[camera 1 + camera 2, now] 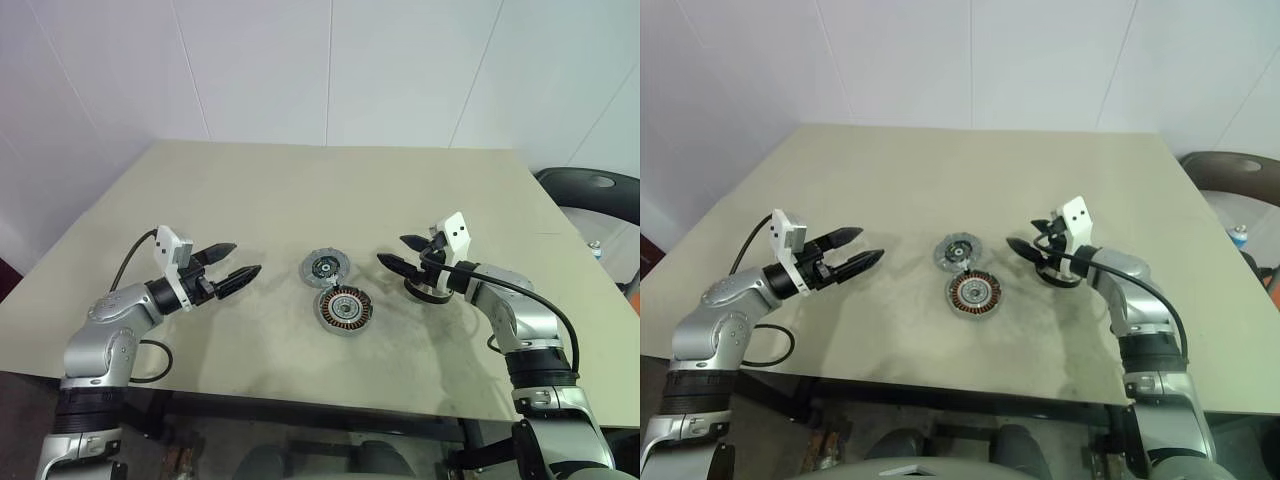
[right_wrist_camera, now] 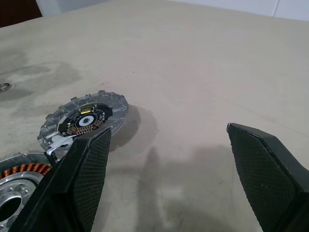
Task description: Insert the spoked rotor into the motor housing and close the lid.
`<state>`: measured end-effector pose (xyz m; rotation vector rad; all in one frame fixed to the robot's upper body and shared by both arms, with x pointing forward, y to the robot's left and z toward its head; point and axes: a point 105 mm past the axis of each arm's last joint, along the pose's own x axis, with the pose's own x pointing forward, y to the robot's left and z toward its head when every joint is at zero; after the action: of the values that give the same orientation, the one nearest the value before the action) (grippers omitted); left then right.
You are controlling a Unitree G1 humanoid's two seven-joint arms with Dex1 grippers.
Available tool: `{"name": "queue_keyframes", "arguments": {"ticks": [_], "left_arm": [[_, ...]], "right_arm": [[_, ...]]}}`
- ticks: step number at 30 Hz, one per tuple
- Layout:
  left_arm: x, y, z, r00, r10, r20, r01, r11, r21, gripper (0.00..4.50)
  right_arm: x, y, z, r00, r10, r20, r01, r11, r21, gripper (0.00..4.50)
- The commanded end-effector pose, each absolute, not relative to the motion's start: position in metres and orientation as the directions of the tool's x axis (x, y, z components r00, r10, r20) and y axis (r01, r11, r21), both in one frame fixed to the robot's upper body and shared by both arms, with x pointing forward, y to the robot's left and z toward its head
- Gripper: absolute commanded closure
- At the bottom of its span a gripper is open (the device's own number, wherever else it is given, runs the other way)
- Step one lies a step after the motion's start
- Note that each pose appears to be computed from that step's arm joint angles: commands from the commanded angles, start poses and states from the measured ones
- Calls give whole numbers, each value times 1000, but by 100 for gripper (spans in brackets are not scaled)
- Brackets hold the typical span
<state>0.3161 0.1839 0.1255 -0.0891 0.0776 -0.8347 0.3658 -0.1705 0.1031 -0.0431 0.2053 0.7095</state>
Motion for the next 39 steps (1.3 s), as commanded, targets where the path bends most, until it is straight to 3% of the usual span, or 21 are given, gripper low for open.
{"name": "queue_keyframes", "arguments": {"ticks": [1, 16, 24, 29, 33, 39], "left_arm": [[319, 184, 138, 669, -744, 4, 742, 667, -74, 2], [319, 183, 138, 677, -736, 5, 734, 674, -82, 2], [309, 186, 133, 676, -737, -15, 733, 675, -83, 2], [292, 189, 126, 680, -733, -30, 728, 679, -97, 2], [287, 193, 119, 712, -701, -32, 694, 710, -120, 2], [289, 193, 122, 719, -695, -22, 688, 716, -122, 2]], "right_arm": [[370, -170, 119, 746, 648, -153, -655, 755, 2, 48], [371, -166, 118, 738, 656, -158, -664, 748, 1, 48], [348, -147, 111, 563, 793, -233, -810, 586, 38, 48], [347, -142, 109, 532, 808, -253, -831, 556, 29, 48], [335, -137, 103, 446, 836, -321, -887, 460, -35, 48], [337, -129, 136, 345, 887, -306, -938, 336, -82, 48]]}}
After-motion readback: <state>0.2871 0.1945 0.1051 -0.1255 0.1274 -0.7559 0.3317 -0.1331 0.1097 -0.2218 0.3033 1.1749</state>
